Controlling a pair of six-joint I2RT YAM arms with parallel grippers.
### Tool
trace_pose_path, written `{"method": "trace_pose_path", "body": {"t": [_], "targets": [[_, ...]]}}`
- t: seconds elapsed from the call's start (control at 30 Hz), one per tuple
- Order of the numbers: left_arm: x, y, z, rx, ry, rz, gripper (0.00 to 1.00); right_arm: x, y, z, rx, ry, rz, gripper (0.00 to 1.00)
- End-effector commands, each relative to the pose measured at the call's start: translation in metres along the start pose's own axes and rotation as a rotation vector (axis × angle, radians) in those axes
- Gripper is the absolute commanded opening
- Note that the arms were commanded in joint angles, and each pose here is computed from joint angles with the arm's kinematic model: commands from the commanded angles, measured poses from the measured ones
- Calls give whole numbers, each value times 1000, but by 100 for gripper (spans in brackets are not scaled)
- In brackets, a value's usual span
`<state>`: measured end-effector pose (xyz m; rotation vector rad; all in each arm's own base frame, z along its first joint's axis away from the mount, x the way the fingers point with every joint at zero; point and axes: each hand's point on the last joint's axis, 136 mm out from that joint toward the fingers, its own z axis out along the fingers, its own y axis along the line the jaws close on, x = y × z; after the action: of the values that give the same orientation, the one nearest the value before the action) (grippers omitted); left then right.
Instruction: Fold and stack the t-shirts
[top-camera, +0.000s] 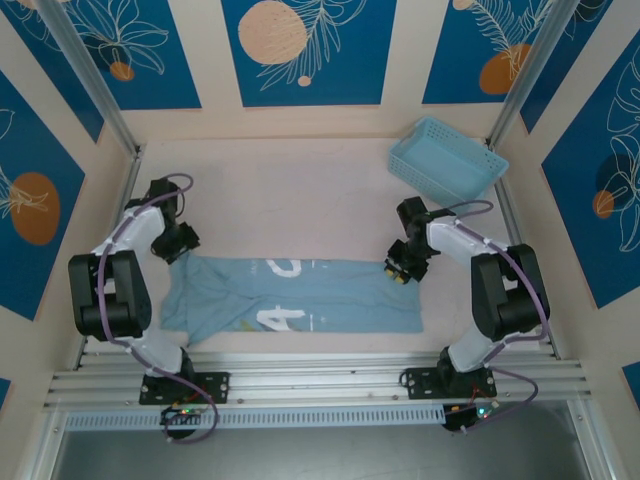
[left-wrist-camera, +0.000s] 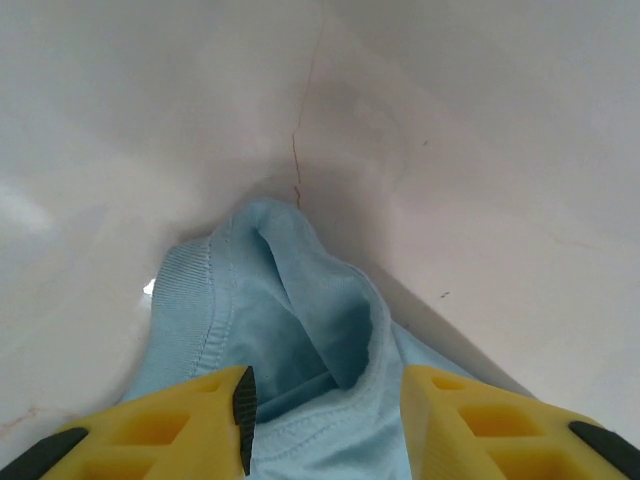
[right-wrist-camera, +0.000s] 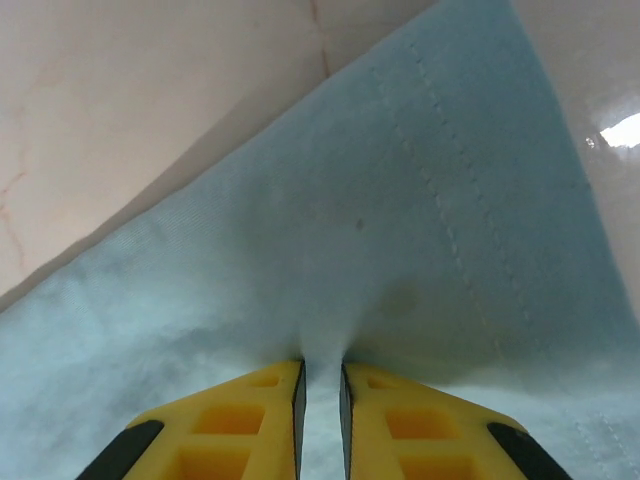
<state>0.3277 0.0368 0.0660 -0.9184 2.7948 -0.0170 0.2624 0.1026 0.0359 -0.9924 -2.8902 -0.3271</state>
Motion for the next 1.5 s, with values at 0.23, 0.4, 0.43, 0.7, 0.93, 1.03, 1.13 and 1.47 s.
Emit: {"method": "trace_pose_path", "body": {"t": [0.23, 0.4, 0.43, 0.7, 0.93, 1.03, 1.13, 1.47], "targets": [[13, 6, 22, 18, 14, 9, 2, -8, 1, 0, 16, 18, 31, 18], [14, 38, 5, -135, -29, -7, 0, -7, -9, 6, 78, 31, 41, 17], [16, 42, 4, -157, -26, -9, 0, -8, -12, 7, 101, 38, 47, 15], [31, 58, 23, -224, 64, -23, 7, -13, -23, 16, 194, 48, 43, 13], [31, 69, 11, -318, 102, -62, 38, -19, -13, 2, 179, -7, -16, 13], [18, 64, -23, -312, -9, -83, 48, -18, -1, -16, 160, -54, -68, 15], [17, 26, -49, -180, -78, -64, 47, -7, 10, -25, 121, -58, -105, 16], [103, -73, 16, 50, 248, -68, 25, 29, 23, 15, 59, 137, 15, 16]]}}
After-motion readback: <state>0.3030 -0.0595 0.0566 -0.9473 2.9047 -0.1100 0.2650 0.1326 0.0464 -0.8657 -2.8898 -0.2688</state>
